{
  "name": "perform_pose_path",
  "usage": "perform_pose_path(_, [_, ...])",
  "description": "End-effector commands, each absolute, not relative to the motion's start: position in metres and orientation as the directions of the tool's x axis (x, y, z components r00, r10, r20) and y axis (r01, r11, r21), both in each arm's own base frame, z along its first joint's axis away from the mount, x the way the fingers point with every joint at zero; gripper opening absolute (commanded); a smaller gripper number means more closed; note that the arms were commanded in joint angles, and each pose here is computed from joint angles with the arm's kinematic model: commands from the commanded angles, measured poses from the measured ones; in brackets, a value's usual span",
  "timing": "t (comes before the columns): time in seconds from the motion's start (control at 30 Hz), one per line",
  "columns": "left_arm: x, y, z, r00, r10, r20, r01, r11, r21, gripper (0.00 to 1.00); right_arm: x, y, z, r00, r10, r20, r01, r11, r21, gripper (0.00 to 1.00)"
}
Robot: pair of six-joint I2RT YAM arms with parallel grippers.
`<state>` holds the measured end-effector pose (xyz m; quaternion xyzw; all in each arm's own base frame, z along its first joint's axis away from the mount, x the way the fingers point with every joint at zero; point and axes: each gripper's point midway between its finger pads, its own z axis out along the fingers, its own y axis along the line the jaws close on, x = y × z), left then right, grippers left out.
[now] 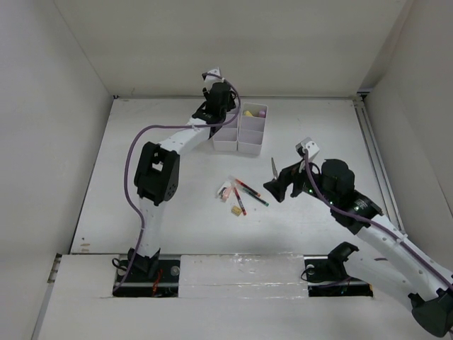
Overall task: Sort the stationery into containers
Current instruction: Place the stationery in the storage box, then pick up the scissors from the center of the board.
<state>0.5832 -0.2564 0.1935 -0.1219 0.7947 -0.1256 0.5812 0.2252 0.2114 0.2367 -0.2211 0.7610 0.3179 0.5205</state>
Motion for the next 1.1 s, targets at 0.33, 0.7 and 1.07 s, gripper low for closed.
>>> perform_pose_path(0.33, [0.545, -0.271, 0.327, -0.148, -0.407, -0.901, 0.123, 0.897, -0.425, 1.00, 0.245, 0.189, 0.239, -0.373, 0.027, -0.927, -0.546, 0.802, 0.243, 1.00])
perform_pose_path(0.7, [0.437, -0.251, 0.363, -0.345, -0.430, -0.834, 0.182, 0.841, -0.509, 1.00, 0.289, 0.117, 0.149, -0.605, 0.100, -0.790, -0.092, 0.976, 0.195, 0.97])
perform_pose_path(1.07, [0.343, -0.204, 0.323, -0.416, -0.435, -0.798, 0.171, 0.825, -0.539, 1.00, 0.302, 0.116, 0.077, -0.730, 0.059, -0.680, -0.098, 0.977, 0.190, 0.69])
